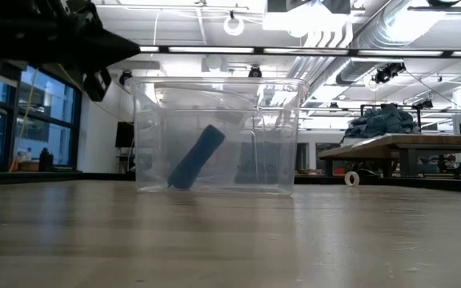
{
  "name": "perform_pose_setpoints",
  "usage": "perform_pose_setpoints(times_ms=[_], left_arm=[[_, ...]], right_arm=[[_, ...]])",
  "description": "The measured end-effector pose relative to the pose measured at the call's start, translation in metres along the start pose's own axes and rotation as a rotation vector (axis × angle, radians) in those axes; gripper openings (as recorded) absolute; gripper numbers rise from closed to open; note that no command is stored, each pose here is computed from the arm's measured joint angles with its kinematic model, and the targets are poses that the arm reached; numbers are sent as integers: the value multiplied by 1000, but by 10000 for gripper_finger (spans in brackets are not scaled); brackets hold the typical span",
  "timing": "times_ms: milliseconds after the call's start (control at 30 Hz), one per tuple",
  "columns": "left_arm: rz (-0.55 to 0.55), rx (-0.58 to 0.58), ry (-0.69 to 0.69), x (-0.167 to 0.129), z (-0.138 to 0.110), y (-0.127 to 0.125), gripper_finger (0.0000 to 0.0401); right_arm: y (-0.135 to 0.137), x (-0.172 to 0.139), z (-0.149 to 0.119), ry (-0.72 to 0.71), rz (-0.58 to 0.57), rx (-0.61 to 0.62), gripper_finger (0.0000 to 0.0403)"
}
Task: Roll bandage
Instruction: Move the transparent container to the center
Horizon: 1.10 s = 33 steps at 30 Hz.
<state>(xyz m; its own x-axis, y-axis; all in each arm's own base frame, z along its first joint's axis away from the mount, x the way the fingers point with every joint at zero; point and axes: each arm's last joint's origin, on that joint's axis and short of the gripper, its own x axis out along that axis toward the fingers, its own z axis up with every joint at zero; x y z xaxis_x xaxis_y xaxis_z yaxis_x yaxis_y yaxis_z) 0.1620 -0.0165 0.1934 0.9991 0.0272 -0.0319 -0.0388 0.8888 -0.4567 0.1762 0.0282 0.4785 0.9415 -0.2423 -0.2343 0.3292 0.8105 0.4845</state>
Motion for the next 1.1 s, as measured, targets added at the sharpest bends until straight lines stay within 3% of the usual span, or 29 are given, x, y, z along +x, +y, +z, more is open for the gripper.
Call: perform_pose_setpoints(times_ms=[133, 333, 433, 633, 867, 1100], left_arm=[[22, 82, 72, -1, -8, 1, 0], [-45, 196, 128, 0, -5, 12, 0], [-28, 175, 167, -2, -8, 25, 0], [-67, -31, 78, -16, -23, 37, 0], [-12, 83, 105, -16, -28, 36, 0], [40, 82, 171, -18, -36, 41, 1]], right_arm=[[4, 13, -8, 57, 12, 12, 0], [6, 17, -10, 71, 23, 55, 0], [7, 13, -9, 66, 33, 80, 0], [10, 8, -11, 37, 21, 73, 0], [12, 7, -12, 32, 12, 59, 0], [11, 7, -12, 31, 9, 0, 0]])
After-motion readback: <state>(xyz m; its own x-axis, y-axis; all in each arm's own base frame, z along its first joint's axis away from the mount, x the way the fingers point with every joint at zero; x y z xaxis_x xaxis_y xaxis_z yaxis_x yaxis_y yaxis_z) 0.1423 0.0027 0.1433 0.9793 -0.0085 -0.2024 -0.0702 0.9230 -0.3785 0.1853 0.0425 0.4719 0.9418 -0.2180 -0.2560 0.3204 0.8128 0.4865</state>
